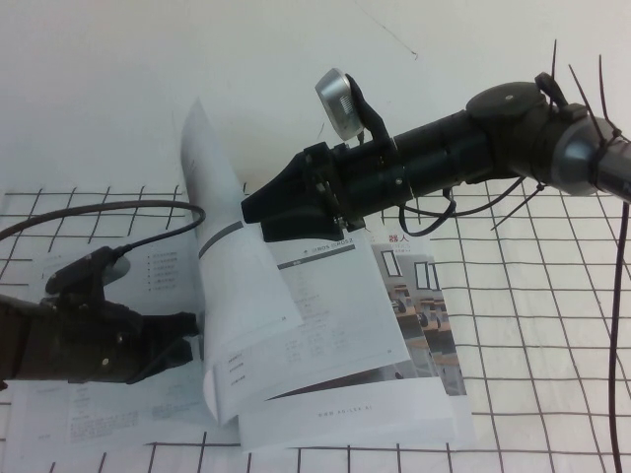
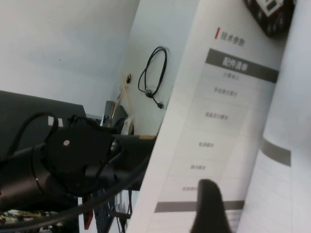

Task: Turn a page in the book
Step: Open the closed book

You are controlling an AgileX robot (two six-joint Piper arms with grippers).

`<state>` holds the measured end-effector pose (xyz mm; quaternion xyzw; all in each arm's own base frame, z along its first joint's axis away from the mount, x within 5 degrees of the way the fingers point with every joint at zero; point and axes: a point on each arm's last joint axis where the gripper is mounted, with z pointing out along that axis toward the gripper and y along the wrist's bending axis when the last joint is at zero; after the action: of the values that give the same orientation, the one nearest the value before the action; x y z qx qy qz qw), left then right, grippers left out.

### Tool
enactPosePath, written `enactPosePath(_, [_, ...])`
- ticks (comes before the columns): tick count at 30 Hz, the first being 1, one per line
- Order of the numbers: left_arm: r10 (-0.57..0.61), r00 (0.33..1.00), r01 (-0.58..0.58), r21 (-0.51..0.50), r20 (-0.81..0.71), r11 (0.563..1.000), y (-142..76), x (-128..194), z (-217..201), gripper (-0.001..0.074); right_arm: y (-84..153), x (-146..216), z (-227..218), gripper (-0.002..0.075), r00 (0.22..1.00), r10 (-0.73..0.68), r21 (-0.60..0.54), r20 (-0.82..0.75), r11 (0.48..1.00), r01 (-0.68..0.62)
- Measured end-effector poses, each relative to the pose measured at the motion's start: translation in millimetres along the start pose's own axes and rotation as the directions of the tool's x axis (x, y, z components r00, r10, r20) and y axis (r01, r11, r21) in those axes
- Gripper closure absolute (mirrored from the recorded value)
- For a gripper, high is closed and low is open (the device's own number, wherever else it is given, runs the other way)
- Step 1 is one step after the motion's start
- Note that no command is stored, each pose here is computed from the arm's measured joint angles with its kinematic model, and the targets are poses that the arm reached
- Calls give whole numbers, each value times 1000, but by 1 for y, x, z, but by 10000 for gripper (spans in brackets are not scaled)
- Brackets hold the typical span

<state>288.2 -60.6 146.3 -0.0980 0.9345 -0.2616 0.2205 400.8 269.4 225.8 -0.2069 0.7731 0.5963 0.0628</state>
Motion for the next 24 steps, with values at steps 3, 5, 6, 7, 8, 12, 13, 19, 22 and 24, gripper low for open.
enactPosePath(3, [18, 1000, -19, 25, 25, 1000, -7, -2, -10, 738, 1, 0, 0, 285, 1000, 0, -4, -5, 1000, 0])
enactPosePath(5, [34, 998, -36, 40, 48, 999, -13, -4, -17, 738, 1, 0, 0, 285, 1000, -2, -4, -4, 1000, 2])
enactPosePath(6, [42, 997, -45, 46, 57, 998, -15, -4, -21, 738, 1, 0, 0, 285, 1000, -2, -4, -4, 1000, 2])
enactPosePath(7, [53, 996, -57, 54, 68, 997, -18, -5, -25, 738, 1, 0, 0, 285, 1000, -4, -4, -4, 1000, 4])
enactPosePath(8, [64, 995, -69, 61, 81, 996, -20, -6, -30, 738, 1, 0, 0, 285, 1000, -4, -4, -4, 1000, 4])
enactPosePath(12, [108, 987, -119, 92, 116, 989, -30, -4, -48, 738, 2, 1, 0, 285, 1000, -14, -7, -8, 1000, 14])
enactPosePath(13, [116, 985, -129, 101, 124, 987, -33, -2, -52, 738, 2, 1, 0, 285, 1000, -20, -8, -9, 1000, 19])
enactPosePath(19, [152, 973, -175, 125, 176, 977, -40, 13, -78, 738, 2, 1, 0, 285, 999, -30, -9, -11, 999, 30])
enactPosePath(22, [168, 964, -195, 119, 204, 974, -40, 21, -89, 738, 2, 1, 0, 285, 999, -39, -11, -9, 999, 39])
enactPosePath(24, [183, 958, -212, 117, 221, 970, -41, 25, -95, 738, 2, 1, 0, 285, 999, -46, -12, -8, 999, 46])
